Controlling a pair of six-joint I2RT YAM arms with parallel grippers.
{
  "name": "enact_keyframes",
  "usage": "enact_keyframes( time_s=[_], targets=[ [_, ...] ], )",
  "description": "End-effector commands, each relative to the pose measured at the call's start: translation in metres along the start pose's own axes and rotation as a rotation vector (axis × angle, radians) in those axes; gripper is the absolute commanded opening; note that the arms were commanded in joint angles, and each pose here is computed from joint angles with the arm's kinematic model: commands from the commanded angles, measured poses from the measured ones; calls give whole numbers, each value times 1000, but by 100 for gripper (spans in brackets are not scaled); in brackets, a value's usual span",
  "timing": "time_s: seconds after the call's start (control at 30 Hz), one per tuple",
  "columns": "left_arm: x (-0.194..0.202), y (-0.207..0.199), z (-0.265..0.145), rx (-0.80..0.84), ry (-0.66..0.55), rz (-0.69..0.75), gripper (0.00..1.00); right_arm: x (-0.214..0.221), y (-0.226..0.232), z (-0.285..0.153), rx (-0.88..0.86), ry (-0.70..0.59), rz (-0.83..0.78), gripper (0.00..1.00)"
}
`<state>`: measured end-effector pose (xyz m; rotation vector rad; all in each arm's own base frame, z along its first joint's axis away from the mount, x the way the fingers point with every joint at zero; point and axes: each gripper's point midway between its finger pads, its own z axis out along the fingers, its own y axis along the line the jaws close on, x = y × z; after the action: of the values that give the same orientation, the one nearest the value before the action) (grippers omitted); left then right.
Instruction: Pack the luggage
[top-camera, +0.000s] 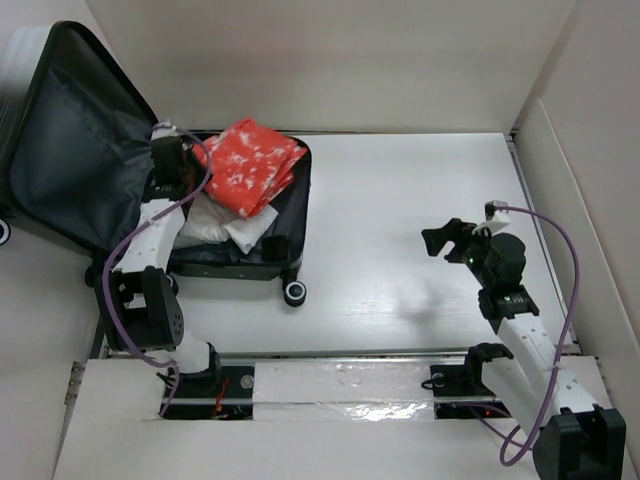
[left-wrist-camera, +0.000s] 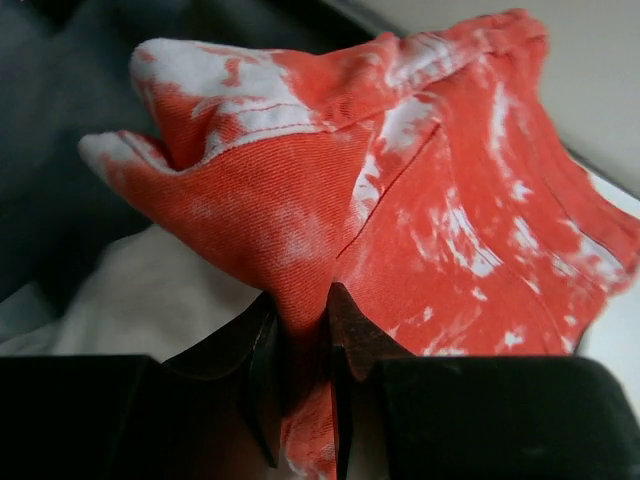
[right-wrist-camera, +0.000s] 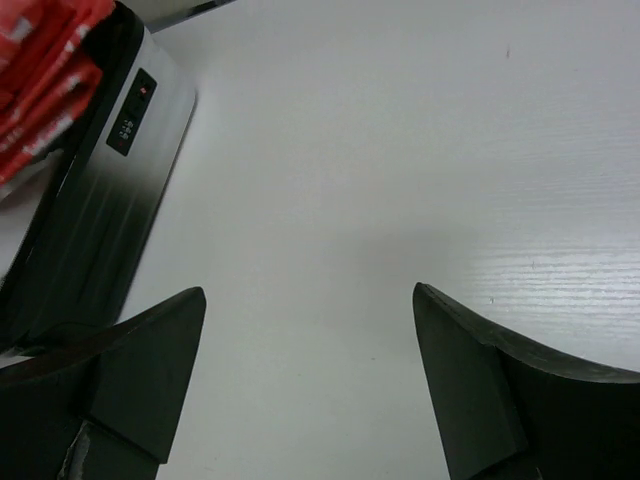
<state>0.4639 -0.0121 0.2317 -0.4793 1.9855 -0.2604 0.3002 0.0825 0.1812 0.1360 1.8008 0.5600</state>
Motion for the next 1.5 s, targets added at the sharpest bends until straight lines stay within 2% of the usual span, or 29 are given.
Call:
enact_keyframes(
  time_s=[0.0,0.17,0.3,0.33,0.43,0.47,0.5,0.53,0.57,0.6,0.63,0.67,0.83,0.87,0.93,1.0,1.13,1.17,1.23,1.47],
  targets=[
    [5,40,2,-27,-30,-91,0,-10,9,-1,-38,-48,-28,90],
    [33,80,-4,-174,0,-149,0,-11,11,-3,-50,-46,-34,90],
    [40,85,-22,-220,22,-195,0,-13,14,-6,-60,-53,-39,90],
    [40,86,-26,-233,20,-209,17,-15,16,-8,-65,-59,-41,90],
    [34,86,-43,-252,15,-203,43,-15,18,-9,-75,-61,-43,90],
    [26,84,-56,-253,-12,-203,44,-15,19,-10,-84,-61,-44,90],
    [11,78,-71,-238,-65,-210,44,-15,20,-10,-89,-58,-46,83],
    [12,82,-72,-257,-66,-209,44,-15,21,-11,-90,-61,-48,83],
    [-4,81,-91,-266,-139,-221,44,-15,22,-11,-97,-61,-50,54],
    [-11,82,-100,-277,-176,-226,44,-16,22,-11,-98,-63,-54,33],
    [-28,88,-121,-315,-265,-235,42,-17,23,-12,-100,-65,-59,4],
    [-36,93,-132,-347,-313,-240,42,-17,23,-12,-99,-64,-63,0],
    [-62,127,-199,-564,-514,-271,29,-17,29,-13,-126,-59,-83,0],
    [-67,139,-224,-637,-586,-287,27,-17,32,-14,-141,-55,-85,2],
    [-65,154,-244,-724,-647,-316,27,-18,34,-14,-152,-55,-96,6],
    [-53,174,-261,-874,-652,-312,33,-17,37,-14,-166,-49,-101,12],
    [-31,202,-277,-1086,-636,-235,58,-15,37,-14,-166,-34,-113,27],
    [-30,210,-289,-1173,-644,-185,61,-16,39,-14,-174,-36,-114,33],
    [-17,222,-290,-1263,-623,-113,67,-15,42,-15,-186,-31,-122,35],
    [-53,231,-271,-1329,-553,-66,60,-19,45,-19,-189,-45,-137,35]
  ],
)
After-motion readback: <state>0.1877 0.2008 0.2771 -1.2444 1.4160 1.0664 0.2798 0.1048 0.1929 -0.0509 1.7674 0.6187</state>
